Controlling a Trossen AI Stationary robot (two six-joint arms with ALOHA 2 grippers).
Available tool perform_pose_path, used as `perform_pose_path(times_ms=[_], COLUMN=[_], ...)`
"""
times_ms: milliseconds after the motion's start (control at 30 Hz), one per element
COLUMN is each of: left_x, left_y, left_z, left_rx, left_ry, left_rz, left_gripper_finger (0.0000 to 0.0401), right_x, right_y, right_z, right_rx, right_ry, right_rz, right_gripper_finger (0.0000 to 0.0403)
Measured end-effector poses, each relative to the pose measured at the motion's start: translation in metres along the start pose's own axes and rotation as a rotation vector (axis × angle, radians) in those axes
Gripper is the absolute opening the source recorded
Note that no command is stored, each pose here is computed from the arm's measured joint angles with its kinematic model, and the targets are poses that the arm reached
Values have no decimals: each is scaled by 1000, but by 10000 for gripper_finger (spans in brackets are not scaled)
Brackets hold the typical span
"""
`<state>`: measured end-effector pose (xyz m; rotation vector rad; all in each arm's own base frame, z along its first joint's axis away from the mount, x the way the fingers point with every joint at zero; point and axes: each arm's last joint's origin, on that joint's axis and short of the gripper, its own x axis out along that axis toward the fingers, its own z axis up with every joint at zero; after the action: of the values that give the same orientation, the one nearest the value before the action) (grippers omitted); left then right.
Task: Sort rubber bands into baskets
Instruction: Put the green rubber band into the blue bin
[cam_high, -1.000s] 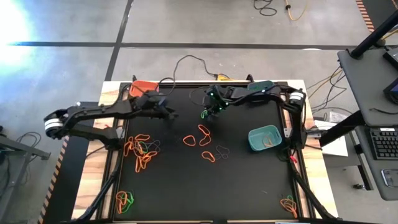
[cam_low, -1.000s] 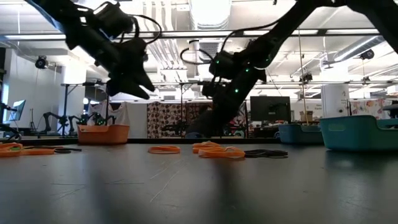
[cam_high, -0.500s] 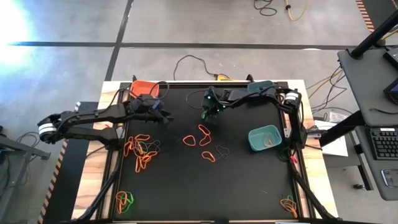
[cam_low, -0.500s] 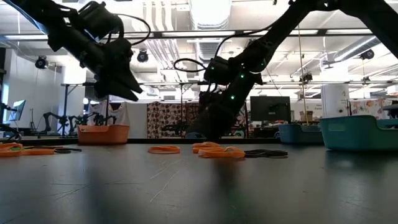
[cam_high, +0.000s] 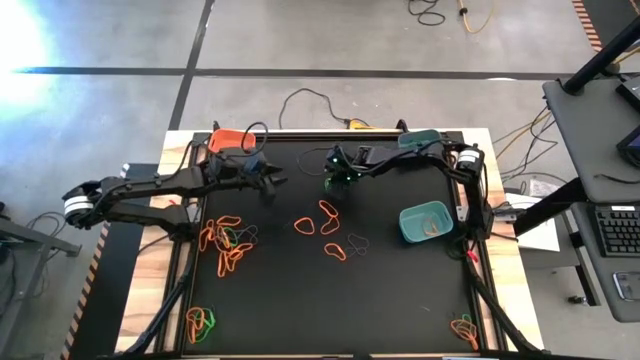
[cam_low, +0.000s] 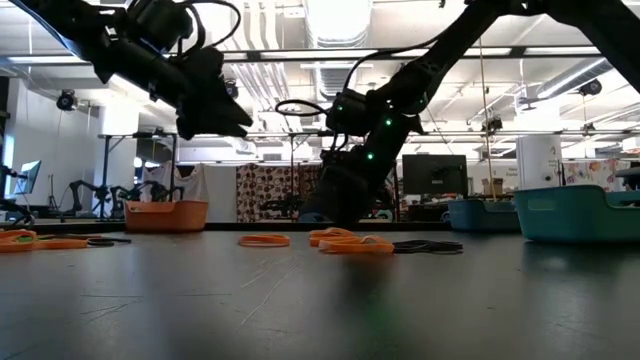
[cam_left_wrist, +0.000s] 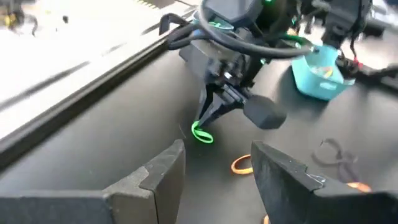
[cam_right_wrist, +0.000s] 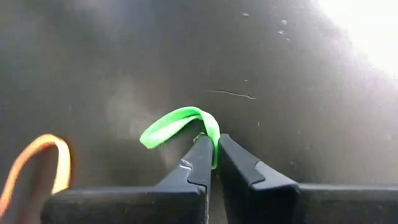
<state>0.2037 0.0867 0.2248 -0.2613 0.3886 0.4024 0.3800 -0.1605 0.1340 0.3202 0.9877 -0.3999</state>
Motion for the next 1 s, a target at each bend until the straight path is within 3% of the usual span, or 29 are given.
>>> perform_pose_path(times_ms=[167,333,500,667,800,1000], left_x=[0,1,7,13,17,14], left_y=[3,5,7,5,5,2], left_z=[-3,-9,-17,-15,-14,-15], left_rx=[139,164,156,152,136,2], left_ry=[32,94,158,128,106,124], left_rz=[79,109,113,57,53,6], left_gripper_finger=[168,168,168,168,168,168], right_x=[-26,-84,-132,-150,-157,-158], right_y=[6,-4,-42,-86,-114,-154], right_z=[15,22,15,-14,-29,-49], right_rx=[107,103,193,360,445,607], right_ry=[19,141,245,472,513,549], right_rz=[-24,-290,-547,-629,-655,-705], right_gripper_finger=[13,12,12,12,12,12])
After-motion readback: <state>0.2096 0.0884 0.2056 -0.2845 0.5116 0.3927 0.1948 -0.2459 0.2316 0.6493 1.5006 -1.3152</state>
